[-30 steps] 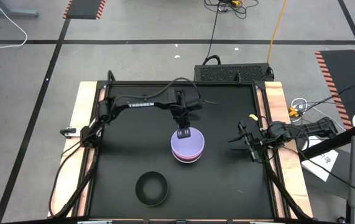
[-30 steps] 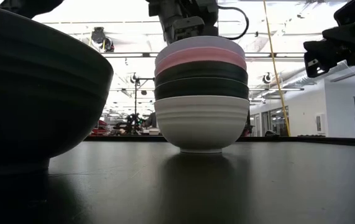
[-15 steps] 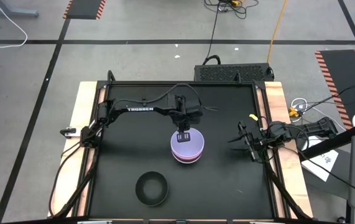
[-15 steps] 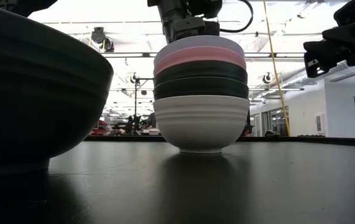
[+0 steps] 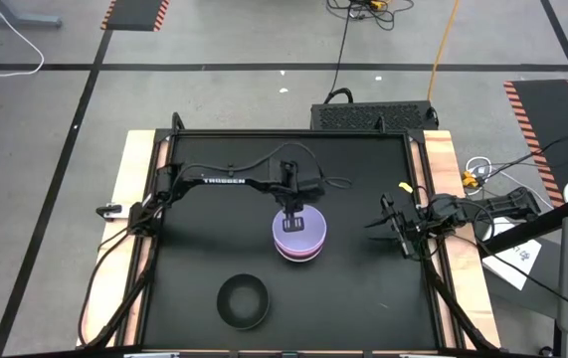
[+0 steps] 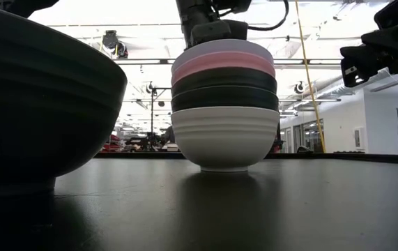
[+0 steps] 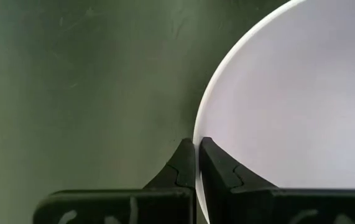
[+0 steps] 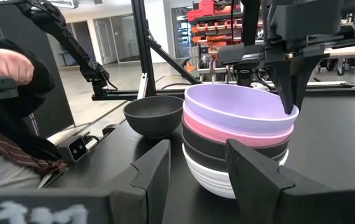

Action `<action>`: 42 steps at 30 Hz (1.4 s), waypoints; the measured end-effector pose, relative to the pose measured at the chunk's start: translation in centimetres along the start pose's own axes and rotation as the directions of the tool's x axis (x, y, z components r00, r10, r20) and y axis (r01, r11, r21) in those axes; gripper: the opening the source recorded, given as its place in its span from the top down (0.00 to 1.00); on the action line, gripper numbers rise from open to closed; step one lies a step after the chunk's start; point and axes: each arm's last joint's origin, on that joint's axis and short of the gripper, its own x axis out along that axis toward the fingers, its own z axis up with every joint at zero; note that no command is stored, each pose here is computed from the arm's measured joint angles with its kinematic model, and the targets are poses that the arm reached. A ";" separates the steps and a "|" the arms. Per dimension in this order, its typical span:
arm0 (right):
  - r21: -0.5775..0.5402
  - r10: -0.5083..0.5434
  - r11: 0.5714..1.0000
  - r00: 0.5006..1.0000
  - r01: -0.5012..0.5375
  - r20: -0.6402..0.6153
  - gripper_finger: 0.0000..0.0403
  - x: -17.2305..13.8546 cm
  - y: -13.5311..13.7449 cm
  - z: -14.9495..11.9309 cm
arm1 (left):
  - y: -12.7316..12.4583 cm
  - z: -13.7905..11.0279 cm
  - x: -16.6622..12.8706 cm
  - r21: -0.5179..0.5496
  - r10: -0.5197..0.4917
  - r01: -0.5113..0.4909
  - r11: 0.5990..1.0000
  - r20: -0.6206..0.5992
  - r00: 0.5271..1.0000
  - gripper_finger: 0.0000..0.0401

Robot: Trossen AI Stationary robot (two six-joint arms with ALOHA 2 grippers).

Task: Nest bowls inside each other
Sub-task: Stack the purple bowl into the pink bowl, then stack the black bowl into the purple bowl

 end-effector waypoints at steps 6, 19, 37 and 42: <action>-0.001 0.000 1.000 1.000 0.000 0.000 0.64 0.0 0.0 0.0 | -0.6 -0.2 -0.1 0.004 0.076 -0.076 0.997 -0.014 0.997 0.99; 0.002 0.000 1.000 1.000 0.000 -0.001 0.64 0.0 0.0 0.0 | -1.0 -0.2 0.1 0.021 0.105 -0.105 0.994 -0.018 0.994 0.94; 0.003 -0.001 1.000 1.000 0.001 -0.010 0.64 0.1 0.0 -0.1 | -2.4 0.1 -2.1 0.101 0.018 -0.028 0.994 0.091 0.996 0.61; 0.004 -0.002 1.000 1.000 0.002 -0.019 0.64 0.1 0.0 -0.2 | -2.8 0.0 -3.4 0.096 0.015 -0.027 0.995 0.125 0.992 0.50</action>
